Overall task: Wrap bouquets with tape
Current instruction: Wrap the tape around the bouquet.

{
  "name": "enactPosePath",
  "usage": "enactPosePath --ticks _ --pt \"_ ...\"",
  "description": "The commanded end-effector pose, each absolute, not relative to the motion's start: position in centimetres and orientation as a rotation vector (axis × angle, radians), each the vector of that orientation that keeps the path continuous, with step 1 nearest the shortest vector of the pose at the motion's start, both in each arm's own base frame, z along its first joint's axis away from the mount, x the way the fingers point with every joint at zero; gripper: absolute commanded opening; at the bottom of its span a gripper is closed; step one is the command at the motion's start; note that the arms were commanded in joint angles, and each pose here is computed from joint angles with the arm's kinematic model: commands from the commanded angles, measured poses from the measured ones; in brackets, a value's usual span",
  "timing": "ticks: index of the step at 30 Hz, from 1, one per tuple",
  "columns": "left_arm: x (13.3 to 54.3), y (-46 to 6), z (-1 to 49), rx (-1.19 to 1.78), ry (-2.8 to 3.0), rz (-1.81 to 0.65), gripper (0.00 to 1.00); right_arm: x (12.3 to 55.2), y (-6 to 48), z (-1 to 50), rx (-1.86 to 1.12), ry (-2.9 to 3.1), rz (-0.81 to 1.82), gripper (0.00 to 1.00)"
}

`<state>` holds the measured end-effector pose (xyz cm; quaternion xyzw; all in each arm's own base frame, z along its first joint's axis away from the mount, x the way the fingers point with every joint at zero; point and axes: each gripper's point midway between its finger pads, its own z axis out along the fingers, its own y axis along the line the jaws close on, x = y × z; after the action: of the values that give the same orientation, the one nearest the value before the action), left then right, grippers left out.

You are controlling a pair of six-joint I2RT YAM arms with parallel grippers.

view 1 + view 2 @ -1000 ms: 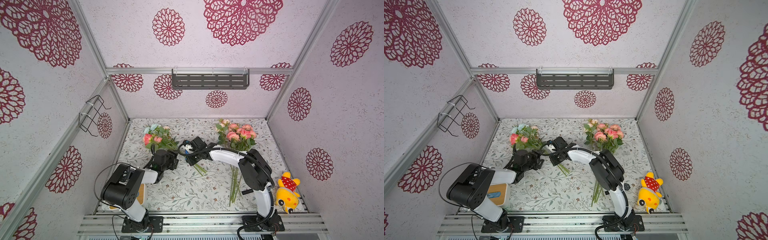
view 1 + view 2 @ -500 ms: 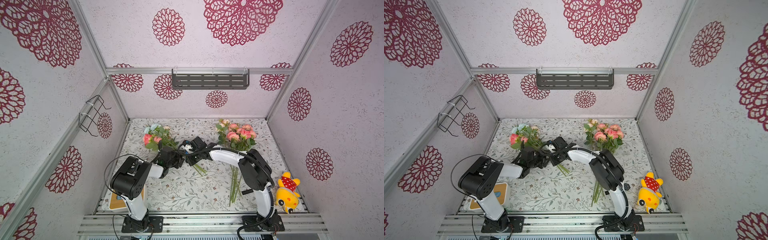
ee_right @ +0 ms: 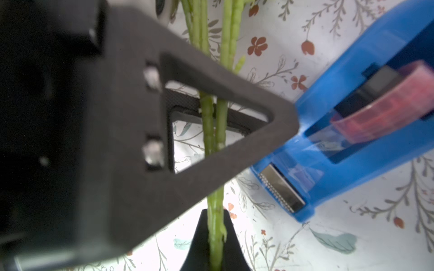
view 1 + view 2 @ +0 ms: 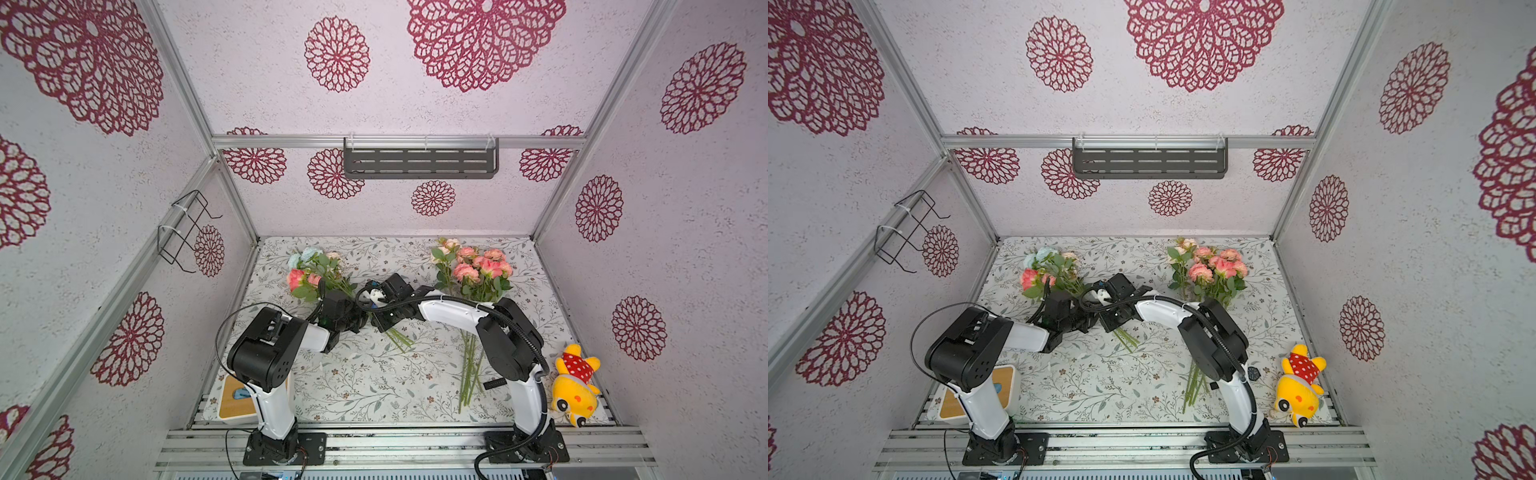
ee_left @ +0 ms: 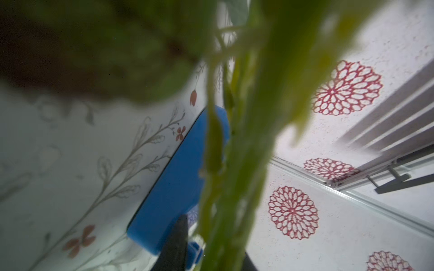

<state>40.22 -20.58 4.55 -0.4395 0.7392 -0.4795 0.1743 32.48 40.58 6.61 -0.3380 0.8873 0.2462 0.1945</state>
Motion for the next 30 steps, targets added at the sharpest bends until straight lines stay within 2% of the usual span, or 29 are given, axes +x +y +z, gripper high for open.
enactPosePath --ticks 1,3,5,6,9,12,13,14,18,25,30 --pt "41.0 -21.3 5.4 -1.212 2.075 -1.397 0.07 32.7 41.4 8.6 -0.925 2.434 0.76 0.0" --pt "41.1 -21.3 5.5 -1.204 2.074 -1.392 0.0 32.9 41.2 8.6 -0.915 2.439 0.758 0.0" --pt "41.1 -21.3 5.4 -1.203 2.077 -1.386 0.0 33.1 40.8 8.7 -0.885 2.451 0.771 0.0" --pt "41.1 -21.3 5.4 -1.205 2.075 -1.385 0.0 33.2 40.6 8.8 -0.866 2.457 0.78 0.04" --pt "41.1 -21.1 5.2 -1.21 2.068 -1.386 0.0 33.9 39.6 10.2 -0.745 2.47 0.863 0.28" --pt "41.2 -20.7 5.1 -1.213 2.056 -1.378 0.0 34.2 38.3 12.2 -0.617 2.451 0.963 0.59" --pt "41.2 -20.7 5.1 -1.212 2.057 -1.374 0.0 34.1 38.0 12.8 -0.59 2.443 1.016 0.78" --pt "41.2 -20.7 5.1 -1.208 2.056 -1.376 0.0 34.0 37.7 13.2 -0.569 2.441 1.053 0.84" --pt "41.7 -21.0 5.9 -1.165 2.055 -1.383 0.0 33.9 36.3 13.1 -0.504 2.461 1.105 0.85" --pt "43.3 -21.7 8.5 -1.02 2.061 -1.357 0.0 35.4 36.3 14.4 -0.323 2.404 1.343 0.82" --pt "44.2 -22.3 9.9 -0.943 2.051 -1.366 0.0 36.1 36.7 13.8 -0.262 2.427 1.466 0.72"
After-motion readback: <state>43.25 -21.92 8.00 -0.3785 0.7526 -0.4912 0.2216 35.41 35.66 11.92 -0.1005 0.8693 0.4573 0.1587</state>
